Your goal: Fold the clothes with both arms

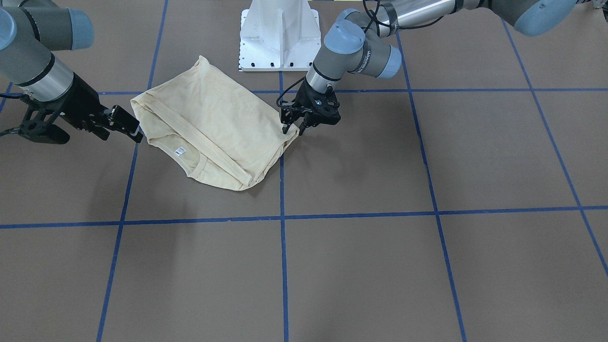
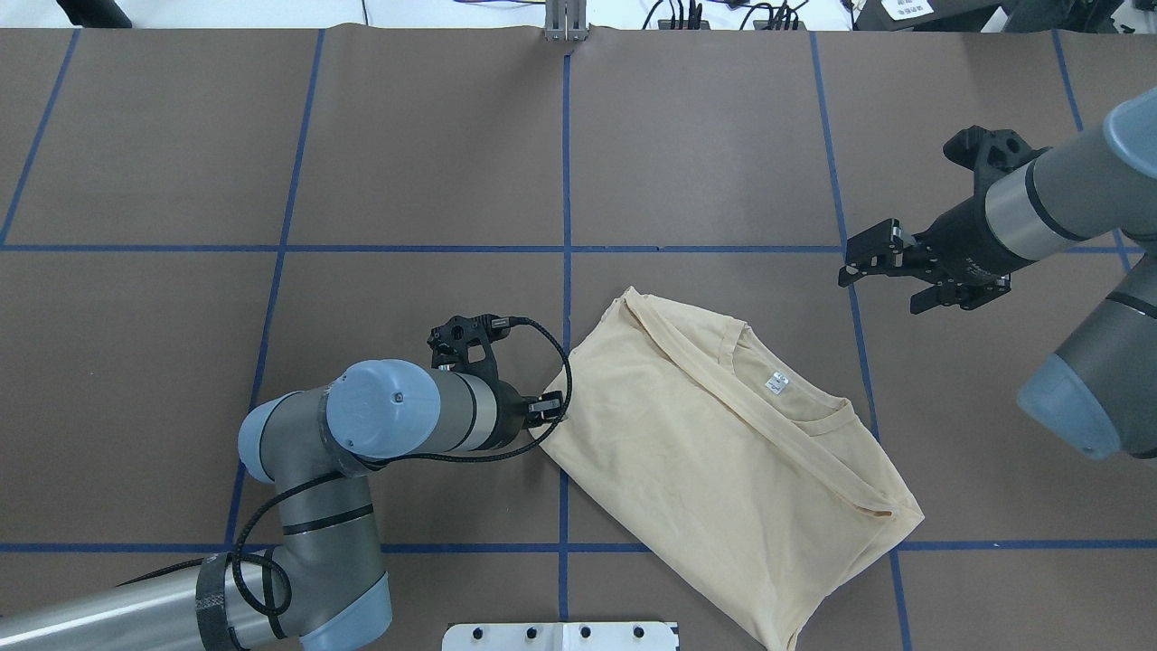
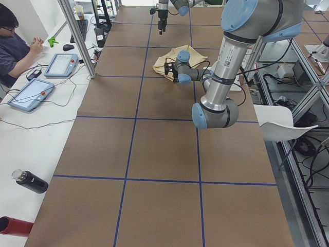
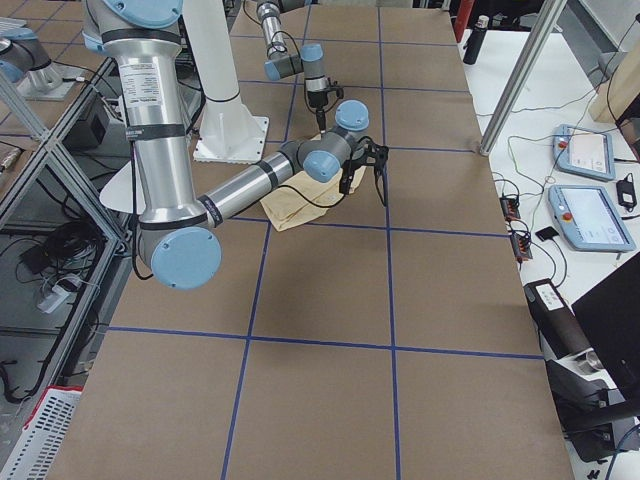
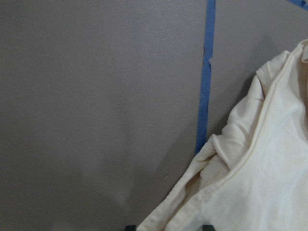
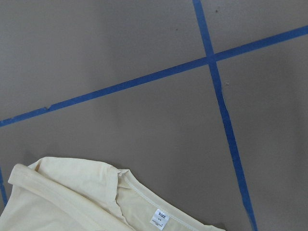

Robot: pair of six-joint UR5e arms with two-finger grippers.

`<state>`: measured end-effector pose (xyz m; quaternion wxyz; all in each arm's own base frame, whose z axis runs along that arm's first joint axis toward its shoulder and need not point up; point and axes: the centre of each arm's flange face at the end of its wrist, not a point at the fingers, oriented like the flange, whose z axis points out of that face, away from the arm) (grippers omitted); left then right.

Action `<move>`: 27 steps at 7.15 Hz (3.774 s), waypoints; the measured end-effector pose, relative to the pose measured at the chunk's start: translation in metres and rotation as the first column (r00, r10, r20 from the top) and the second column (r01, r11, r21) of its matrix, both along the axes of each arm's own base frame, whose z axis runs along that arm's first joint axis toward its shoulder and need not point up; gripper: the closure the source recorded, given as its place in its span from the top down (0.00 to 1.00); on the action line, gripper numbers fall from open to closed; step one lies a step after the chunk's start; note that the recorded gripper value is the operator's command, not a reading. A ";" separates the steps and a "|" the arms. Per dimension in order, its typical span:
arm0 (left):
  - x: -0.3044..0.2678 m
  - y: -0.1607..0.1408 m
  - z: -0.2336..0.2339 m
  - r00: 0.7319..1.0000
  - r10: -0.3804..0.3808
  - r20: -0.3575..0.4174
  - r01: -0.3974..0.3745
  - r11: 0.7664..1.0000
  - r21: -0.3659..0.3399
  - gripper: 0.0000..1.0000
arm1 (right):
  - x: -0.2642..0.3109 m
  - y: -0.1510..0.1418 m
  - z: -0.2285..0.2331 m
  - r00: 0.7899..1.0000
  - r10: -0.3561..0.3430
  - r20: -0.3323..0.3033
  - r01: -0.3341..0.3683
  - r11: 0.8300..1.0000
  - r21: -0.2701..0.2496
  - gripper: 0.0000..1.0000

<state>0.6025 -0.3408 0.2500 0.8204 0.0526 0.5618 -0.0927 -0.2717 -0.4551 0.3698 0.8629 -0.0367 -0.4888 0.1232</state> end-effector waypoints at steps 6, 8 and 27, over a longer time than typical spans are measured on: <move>-0.004 -0.004 -0.009 1.000 -0.013 -0.013 0.013 1.000 -0.007 0.00 | 0.000 -0.002 0.004 1.000 0.007 -0.008 -0.007 1.000 -0.004 1.00; -0.013 -0.023 -0.008 0.999 -0.043 -0.004 0.043 0.999 -0.010 0.00 | 0.001 -0.003 0.005 1.000 0.011 -0.011 -0.011 1.000 -0.003 1.00; -0.053 -0.282 -0.003 0.938 -0.331 0.105 0.313 0.936 0.161 0.99 | 0.003 -0.004 0.019 0.997 0.050 -0.055 -0.050 0.999 0.005 1.00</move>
